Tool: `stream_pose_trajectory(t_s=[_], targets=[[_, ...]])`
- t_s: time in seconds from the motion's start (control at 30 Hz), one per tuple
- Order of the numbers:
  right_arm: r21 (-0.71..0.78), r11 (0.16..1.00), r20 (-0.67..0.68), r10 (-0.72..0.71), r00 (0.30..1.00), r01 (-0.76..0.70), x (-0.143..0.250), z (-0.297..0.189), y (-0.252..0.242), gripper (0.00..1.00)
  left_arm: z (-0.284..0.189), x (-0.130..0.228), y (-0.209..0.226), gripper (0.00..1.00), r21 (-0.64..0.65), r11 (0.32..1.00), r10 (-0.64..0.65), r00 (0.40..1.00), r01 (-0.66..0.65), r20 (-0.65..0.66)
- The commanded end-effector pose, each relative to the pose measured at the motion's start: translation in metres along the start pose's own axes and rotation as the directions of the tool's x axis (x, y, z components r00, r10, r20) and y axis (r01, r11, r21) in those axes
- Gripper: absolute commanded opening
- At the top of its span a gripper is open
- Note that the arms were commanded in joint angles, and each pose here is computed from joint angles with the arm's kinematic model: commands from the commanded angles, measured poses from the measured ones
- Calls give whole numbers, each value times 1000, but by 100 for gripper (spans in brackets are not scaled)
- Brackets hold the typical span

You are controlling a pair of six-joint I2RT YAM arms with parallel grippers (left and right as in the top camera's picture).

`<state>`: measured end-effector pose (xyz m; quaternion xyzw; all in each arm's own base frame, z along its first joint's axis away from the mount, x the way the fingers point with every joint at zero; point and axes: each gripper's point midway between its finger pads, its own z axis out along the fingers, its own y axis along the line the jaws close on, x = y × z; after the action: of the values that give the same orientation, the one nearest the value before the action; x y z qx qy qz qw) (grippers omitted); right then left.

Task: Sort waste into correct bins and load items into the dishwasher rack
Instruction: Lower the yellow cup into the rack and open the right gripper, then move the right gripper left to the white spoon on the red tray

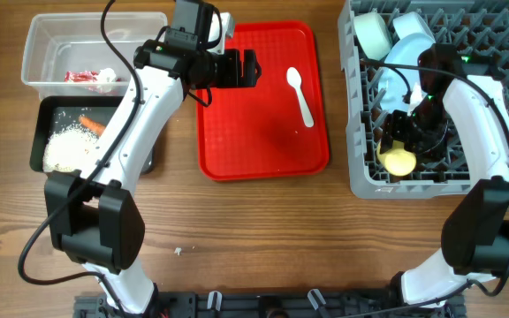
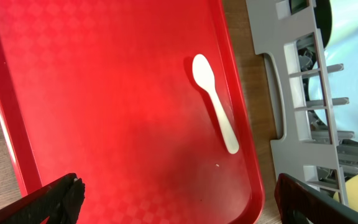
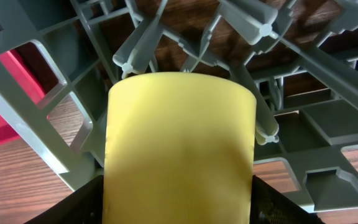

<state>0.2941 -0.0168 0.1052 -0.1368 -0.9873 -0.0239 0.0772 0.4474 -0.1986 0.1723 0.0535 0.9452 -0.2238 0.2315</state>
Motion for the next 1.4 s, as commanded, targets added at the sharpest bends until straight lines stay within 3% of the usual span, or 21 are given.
stream_pose_trajectory(t_s=[0.0, 0.17, 0.63, 0.7, 0.73, 0.8, 1.07, 1.37], targets=[[16, 1000, -7, 4, 1000, -4, -3, 9, -5, 63, -4, -4, -3, 100, -3, 1000, 16, 1000, -16, 16], [-67, 996, -29, -69, 997, 67, 3, 8, 9, 63, -4, -4, -3, 100, -3, 1000, 16, 1000, -16, 16], [-87, 991, 13, -100, 995, 101, 3, -24, 13, 63, -4, -4, -3, 100, -3, 1000, 16, 1000, -16, 16], [-86, 991, 6, -102, 995, 102, 5, -24, 13, 75, -4, -4, -3, 100, -3, 1000, 16, 1000, -16, 16], [-85, 991, 2, -104, 995, 104, 6, -24, 12, 92, -4, -4, -3, 100, -3, 1000, 16, 1000, -16, 16], [-86, 991, 3, -104, 995, 104, 6, -24, 12, 100, -4, -4, -3, 100, -3, 1000, 16, 1000, -16, 16], [-89, 991, 49, -95, 994, 99, -3, -35, 14, 100, -4, -4, -3, 100, -3, 1000, 16, 1000, -16, 16], [-104, 984, 269, -109, 957, 141, -29, -112, 29, 100, -4, -4, -3, 100, -3, 1000, 16, 1000, -16, 16]])
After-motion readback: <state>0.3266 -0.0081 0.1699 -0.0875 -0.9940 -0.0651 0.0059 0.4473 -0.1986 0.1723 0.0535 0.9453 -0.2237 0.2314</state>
